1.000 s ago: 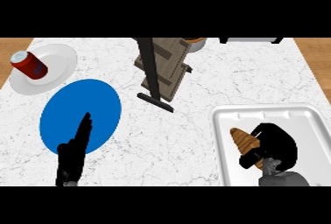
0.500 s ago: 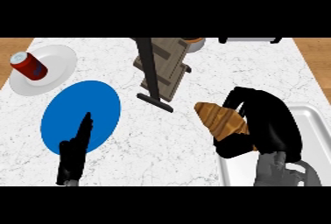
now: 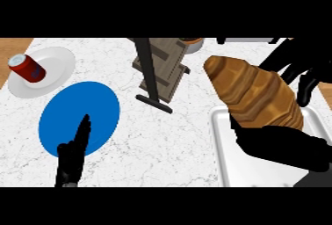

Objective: Pick the croissant from the tray and place it in the tiered basket

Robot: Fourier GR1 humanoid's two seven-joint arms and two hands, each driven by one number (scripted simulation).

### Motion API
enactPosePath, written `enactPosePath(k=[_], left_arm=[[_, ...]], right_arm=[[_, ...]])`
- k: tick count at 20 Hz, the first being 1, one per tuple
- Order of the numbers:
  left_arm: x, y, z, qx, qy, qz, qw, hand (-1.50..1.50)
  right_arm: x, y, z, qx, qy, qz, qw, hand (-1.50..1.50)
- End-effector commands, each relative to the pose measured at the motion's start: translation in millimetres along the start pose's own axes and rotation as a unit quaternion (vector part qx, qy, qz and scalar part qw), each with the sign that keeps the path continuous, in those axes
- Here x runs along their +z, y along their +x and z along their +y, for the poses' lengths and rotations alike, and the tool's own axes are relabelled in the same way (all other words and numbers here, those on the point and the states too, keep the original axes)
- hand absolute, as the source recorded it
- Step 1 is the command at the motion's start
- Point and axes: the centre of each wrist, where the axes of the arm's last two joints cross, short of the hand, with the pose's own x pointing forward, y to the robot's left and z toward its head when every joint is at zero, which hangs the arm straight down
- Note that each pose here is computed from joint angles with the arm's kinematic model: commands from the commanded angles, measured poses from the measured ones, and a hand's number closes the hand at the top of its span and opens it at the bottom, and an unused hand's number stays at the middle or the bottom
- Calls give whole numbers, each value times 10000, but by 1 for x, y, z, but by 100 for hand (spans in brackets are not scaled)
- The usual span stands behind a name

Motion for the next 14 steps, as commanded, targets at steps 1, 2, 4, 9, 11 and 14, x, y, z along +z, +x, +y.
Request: enactPosePath(k=[1,2,4,9,11,14], left_arm=[[8,-12,-2,-54,11,211,9998,0],[11,-10,-7,-74,-53,158,9998,0],[4,-7,9,7,-12,186,9998,0],[3,-1,-4,-45,-99,124,9999,0],[-1,0,-3,-59,-61,62,9999,0],[2,-7,-10,-56,-71,48,9999,0]], right_arm=[[3,32,-36,525,-318,374,9974,150],[2,49,-29,567,-372,383,9970,150],[-9,54,-45,489,-351,322,9977,150],[-49,91,-53,551,-328,529,9965,150],[-49,115,-54,537,-413,539,9962,150],[-71,127,-65,503,-396,720,9953,150]])
